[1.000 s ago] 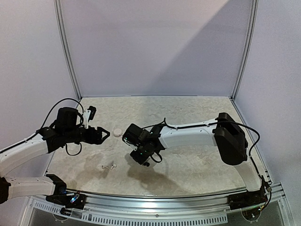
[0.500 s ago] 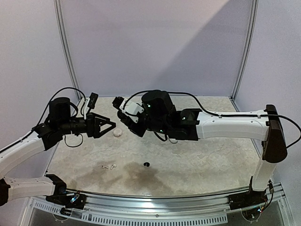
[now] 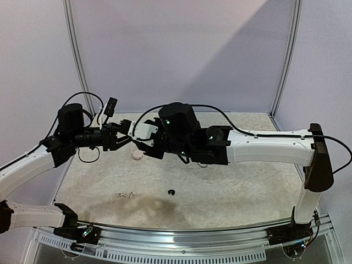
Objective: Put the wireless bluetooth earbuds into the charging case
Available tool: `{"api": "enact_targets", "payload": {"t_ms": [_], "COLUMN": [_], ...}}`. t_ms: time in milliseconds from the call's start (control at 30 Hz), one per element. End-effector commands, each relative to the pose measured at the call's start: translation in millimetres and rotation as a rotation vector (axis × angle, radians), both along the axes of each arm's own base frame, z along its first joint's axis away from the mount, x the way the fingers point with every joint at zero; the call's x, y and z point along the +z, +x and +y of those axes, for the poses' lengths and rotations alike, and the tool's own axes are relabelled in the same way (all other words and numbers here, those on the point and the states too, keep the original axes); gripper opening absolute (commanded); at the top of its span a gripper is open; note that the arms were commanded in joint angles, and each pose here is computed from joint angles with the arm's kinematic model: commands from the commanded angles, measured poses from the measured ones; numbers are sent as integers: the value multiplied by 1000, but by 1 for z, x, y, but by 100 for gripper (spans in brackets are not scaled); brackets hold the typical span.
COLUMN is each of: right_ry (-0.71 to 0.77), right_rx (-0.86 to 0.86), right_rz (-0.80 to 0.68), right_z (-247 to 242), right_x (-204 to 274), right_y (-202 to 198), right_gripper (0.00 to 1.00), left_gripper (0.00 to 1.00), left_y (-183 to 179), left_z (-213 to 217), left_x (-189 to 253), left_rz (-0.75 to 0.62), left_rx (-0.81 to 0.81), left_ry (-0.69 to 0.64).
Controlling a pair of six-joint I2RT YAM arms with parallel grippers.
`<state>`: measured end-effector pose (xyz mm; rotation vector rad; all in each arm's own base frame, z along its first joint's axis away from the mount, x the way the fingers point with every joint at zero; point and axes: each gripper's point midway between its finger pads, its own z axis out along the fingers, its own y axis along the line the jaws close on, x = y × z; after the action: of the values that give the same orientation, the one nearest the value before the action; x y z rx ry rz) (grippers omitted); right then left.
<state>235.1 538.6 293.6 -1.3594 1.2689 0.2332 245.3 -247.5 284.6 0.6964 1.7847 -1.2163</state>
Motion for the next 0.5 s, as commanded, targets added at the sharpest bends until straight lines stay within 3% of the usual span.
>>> {"api": "enact_targets", "payload": {"t_ms": [0, 167, 267, 300, 367, 467], "right_ry": [-25, -21, -3, 10, 37, 114], "right_rx": [59, 52, 35, 28, 8, -64], "right_rz": [-13, -9, 2, 15, 70, 219], "right_z": [12, 14, 14, 14, 11, 1], "right_x": [-6, -9, -8, -8, -11, -22], "right_y": [-9, -8, -3, 0, 14, 42], "right_gripper": [13, 12, 13, 18, 40, 65], "left_gripper": [34, 0, 0, 0, 0, 0], "left_y": [8, 5, 5, 6, 16, 43], "left_z": [2, 2, 4, 6, 15, 46], "left_x": [3, 4, 4, -2, -11, -36], "left_rz": [3, -2, -6, 22, 43, 83], "left_rx": [32, 24, 31, 45, 122, 351], "left_ry": [8, 4, 10, 27, 68, 202]}}
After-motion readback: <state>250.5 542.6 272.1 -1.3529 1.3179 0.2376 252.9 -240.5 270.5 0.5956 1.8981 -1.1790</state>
